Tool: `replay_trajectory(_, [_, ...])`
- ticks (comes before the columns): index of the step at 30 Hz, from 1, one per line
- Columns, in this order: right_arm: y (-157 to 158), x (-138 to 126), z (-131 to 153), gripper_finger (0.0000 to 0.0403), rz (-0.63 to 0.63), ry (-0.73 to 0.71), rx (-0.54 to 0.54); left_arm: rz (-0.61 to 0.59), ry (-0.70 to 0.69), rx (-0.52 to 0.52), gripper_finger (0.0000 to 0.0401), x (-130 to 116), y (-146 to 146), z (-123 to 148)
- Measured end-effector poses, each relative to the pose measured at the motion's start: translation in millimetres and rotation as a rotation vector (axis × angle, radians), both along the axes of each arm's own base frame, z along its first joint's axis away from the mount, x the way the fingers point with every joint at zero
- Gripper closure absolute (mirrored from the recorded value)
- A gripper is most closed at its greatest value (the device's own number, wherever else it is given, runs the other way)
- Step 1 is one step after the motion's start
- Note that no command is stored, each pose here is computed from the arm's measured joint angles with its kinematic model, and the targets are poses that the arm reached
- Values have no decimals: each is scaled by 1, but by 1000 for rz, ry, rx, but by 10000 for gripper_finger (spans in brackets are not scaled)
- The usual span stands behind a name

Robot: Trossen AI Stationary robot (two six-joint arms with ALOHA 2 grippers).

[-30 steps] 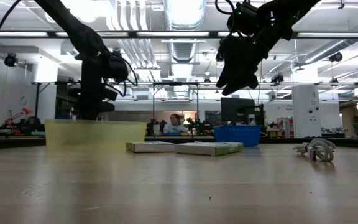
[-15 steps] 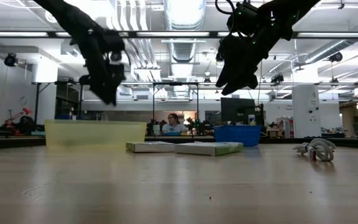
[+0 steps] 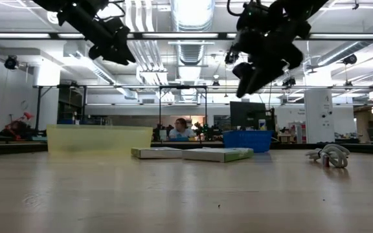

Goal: Pick and place items into bin
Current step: Put the white charger cable into the yellow bin

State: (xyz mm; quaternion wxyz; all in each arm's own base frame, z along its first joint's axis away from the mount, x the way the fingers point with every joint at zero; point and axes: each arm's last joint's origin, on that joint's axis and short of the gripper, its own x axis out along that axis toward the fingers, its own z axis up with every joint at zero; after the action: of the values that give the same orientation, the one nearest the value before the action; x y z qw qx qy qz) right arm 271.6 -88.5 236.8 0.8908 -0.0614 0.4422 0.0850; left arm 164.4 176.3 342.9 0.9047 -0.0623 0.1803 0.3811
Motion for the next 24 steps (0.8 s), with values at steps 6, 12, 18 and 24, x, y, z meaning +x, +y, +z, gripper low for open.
replay_trajectory(6, [12, -13, -10, 188, 136, 163, -15, -5, 4, -8, 225, -2, -2, -2])
replay_trajectory(12, [23, -19, -21, 188, 221, 228, -21, -5, 20, -26, 225, 0, 0, -8])
replay_trajectory(18, [36, -29, -42, 188, 309, 293, -18, -4, 25, -31, 225, 2, 2, -10])
replay_trajectory(24, [48, -40, -62, 188, 387, 351, -15, -5, 26, -32, 225, 2, 2, -10])
